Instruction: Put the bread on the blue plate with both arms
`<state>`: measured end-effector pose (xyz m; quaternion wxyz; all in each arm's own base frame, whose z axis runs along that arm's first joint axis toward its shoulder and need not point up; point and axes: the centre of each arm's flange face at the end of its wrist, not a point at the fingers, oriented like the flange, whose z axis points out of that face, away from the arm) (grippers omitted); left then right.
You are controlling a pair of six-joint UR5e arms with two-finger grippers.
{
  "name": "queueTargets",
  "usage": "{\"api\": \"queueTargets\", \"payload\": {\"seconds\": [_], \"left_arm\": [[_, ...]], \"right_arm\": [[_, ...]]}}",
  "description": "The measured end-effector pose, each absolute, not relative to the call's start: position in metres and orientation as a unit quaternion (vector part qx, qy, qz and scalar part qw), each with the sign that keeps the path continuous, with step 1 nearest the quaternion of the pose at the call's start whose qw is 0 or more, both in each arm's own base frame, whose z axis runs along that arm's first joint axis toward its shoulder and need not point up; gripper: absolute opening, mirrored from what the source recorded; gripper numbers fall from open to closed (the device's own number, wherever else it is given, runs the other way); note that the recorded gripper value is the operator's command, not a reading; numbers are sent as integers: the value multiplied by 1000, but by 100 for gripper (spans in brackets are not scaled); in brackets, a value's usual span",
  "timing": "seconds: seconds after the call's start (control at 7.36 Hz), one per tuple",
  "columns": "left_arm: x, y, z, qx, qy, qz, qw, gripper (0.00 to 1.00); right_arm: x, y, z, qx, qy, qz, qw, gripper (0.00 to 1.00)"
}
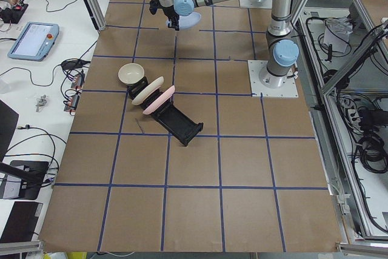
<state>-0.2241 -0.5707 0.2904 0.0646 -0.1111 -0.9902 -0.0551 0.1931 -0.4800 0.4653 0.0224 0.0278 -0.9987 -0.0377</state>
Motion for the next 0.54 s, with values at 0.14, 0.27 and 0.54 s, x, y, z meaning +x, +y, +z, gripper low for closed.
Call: {"api": "queueTargets", "payload": {"seconds": [0.14, 0.27, 0.54], "left_arm": [[-244, -574, 271, -114, -990, -45, 64, 14], [-255, -577, 256, -112, -991, -41, 64, 31], [-261, -585, 247, -108, -992, -20, 65, 100]], "right_arm": [[195, -491, 451, 27, -999, -34, 20, 8], [197, -505, 429, 26, -999, -25, 18, 8], [209, -524, 384, 23, -1000, -8, 15, 8]]}}
